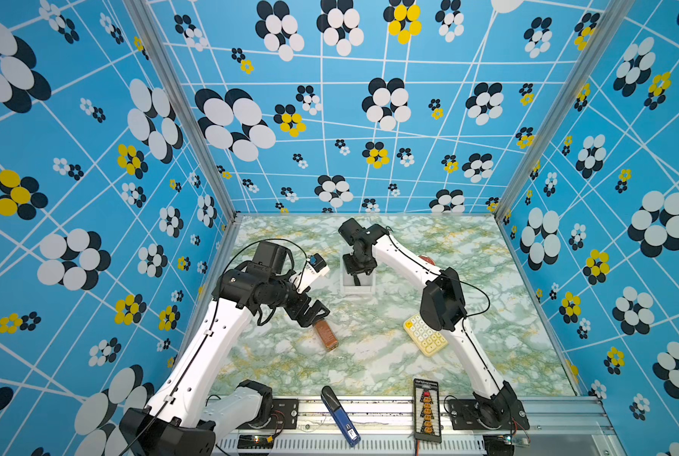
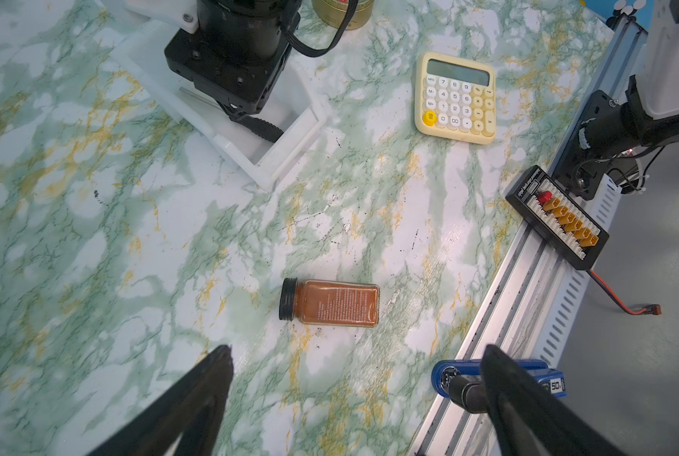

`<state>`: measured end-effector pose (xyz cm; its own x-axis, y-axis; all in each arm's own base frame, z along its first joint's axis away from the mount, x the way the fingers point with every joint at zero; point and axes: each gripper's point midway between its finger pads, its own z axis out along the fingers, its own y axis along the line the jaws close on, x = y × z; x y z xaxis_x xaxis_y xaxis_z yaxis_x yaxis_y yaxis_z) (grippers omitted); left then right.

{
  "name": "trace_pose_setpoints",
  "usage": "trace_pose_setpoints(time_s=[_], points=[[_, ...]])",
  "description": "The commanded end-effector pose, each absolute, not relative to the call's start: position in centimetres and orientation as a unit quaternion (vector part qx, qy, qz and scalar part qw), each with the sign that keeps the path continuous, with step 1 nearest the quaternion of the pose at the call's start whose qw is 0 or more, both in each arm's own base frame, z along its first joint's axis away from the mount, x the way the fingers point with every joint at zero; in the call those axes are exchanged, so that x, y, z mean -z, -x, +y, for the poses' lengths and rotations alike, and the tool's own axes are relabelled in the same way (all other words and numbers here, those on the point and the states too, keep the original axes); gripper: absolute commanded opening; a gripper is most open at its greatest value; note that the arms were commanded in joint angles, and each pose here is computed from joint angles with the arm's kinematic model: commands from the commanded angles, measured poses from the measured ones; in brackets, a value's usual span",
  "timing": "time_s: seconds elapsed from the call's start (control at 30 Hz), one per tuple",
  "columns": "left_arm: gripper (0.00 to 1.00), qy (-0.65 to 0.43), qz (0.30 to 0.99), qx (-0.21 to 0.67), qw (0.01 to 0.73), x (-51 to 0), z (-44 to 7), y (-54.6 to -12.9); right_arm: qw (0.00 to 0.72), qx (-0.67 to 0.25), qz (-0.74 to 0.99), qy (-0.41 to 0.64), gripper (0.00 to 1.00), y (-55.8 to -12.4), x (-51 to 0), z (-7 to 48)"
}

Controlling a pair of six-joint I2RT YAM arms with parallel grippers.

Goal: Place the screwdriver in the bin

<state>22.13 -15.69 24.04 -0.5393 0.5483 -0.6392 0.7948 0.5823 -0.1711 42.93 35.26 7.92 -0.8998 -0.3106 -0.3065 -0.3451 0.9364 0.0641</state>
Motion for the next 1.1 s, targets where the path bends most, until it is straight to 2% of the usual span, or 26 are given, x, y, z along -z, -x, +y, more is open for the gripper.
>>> trace_pose_setpoints(time_s=[0.0, 0.33, 0.5, 0.7, 1.07], points=[[0.99, -0.405, 0.838, 0.234, 0.281, -24.3, -16.1, -22.1, 0.181, -0.048, 0.968, 0.167, 0.33, -43.1, -12.9, 33.8], [0.99, -0.406, 0.847, 0.218, 0.265, -23.3, -16.2, -23.2, 0.254, -0.09, 0.951, 0.15, 0.35, -41.2, -20.8, 32.1], [0.99, -0.392, 0.854, 0.221, 0.262, -23.4, -16.6, -24.3, 0.271, -0.092, 0.948, 0.141, 0.37, -38.7, -22.2, 29.6], [0.99, -0.382, 0.86, 0.217, 0.26, -23.3, -16.8, -25.4, 0.289, -0.092, 0.945, 0.124, 0.39, -35.0, -21.8, 26.0], [0.99, -0.357, 0.871, 0.212, 0.262, -22.8, -17.2, -27.5, 0.287, -0.078, 0.952, 0.072, 0.45, -28.8, -17.5, 19.6]])
